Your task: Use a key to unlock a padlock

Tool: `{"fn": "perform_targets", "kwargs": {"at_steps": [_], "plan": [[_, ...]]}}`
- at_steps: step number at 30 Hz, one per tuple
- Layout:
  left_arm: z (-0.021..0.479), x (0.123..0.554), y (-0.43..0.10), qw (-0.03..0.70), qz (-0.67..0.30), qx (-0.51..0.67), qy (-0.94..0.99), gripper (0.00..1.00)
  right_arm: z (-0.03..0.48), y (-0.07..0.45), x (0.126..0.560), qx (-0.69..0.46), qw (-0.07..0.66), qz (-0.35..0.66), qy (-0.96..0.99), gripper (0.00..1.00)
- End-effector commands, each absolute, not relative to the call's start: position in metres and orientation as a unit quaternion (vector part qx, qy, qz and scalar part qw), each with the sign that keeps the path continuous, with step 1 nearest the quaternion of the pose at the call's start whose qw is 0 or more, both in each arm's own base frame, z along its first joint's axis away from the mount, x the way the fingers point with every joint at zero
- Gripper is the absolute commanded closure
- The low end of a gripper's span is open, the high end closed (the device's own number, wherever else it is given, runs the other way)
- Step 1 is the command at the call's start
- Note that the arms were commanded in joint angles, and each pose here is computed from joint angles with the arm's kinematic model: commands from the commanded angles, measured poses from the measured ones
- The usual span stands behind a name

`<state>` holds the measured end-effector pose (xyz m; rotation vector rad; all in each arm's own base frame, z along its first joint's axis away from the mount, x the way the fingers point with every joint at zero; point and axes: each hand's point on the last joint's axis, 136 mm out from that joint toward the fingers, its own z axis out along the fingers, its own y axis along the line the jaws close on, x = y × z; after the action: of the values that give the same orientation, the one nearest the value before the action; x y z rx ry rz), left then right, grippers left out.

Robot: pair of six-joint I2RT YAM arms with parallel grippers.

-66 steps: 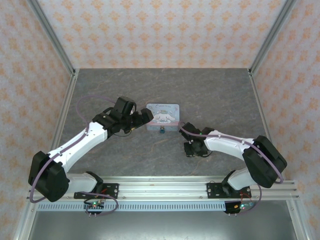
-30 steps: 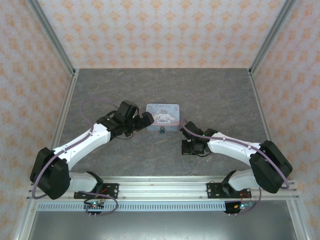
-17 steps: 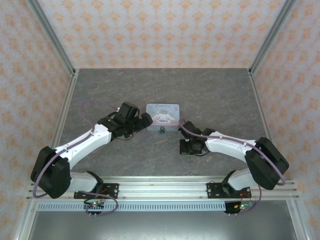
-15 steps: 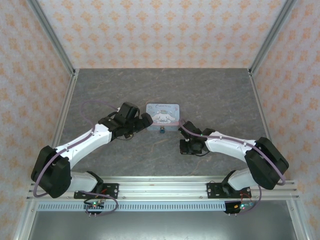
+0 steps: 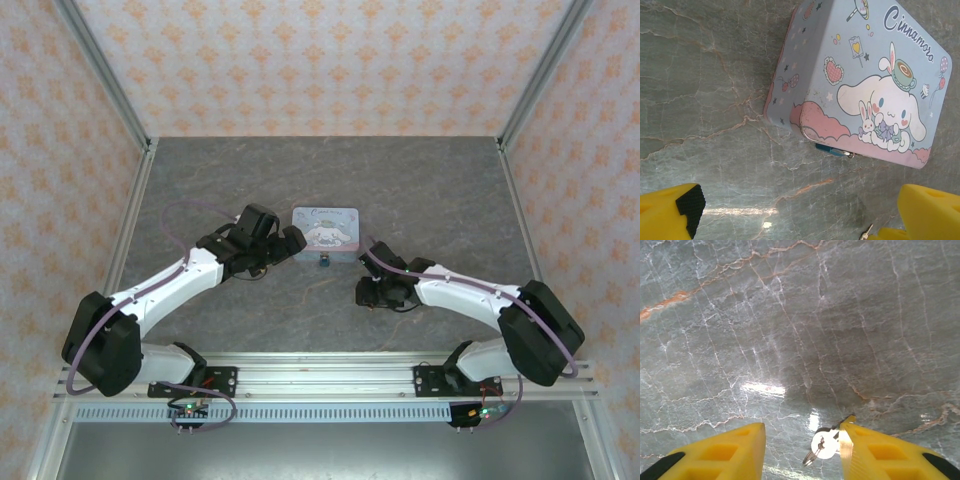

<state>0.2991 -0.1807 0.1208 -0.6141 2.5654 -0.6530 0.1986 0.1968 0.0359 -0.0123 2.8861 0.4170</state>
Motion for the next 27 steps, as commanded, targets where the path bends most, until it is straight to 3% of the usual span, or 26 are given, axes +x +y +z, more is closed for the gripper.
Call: {"fn": "perform_targets", "kwargs": {"at_steps": [1, 20, 27], "plan": [[0.132, 0.304, -0.186, 0.221, -0.246, -0.216, 0.919, 0.0, 0.028, 0.183, 0.191, 0.005, 0.106, 0.111, 0.988, 0.57], [0.132, 0.307, -0.187, 0.224, -0.248, -0.216, 0.917, 0.0, 0.013, 0.185, 0.183, -0.018, 0.067, 0.081, 0.994, 0.6], [0.13, 0.308, -0.188, 0.222, -0.248, -0.217, 0.918, 0.0, 0.003, 0.195, 0.183, -0.062, 0.061, 0.033, 0.996, 0.68]]}}
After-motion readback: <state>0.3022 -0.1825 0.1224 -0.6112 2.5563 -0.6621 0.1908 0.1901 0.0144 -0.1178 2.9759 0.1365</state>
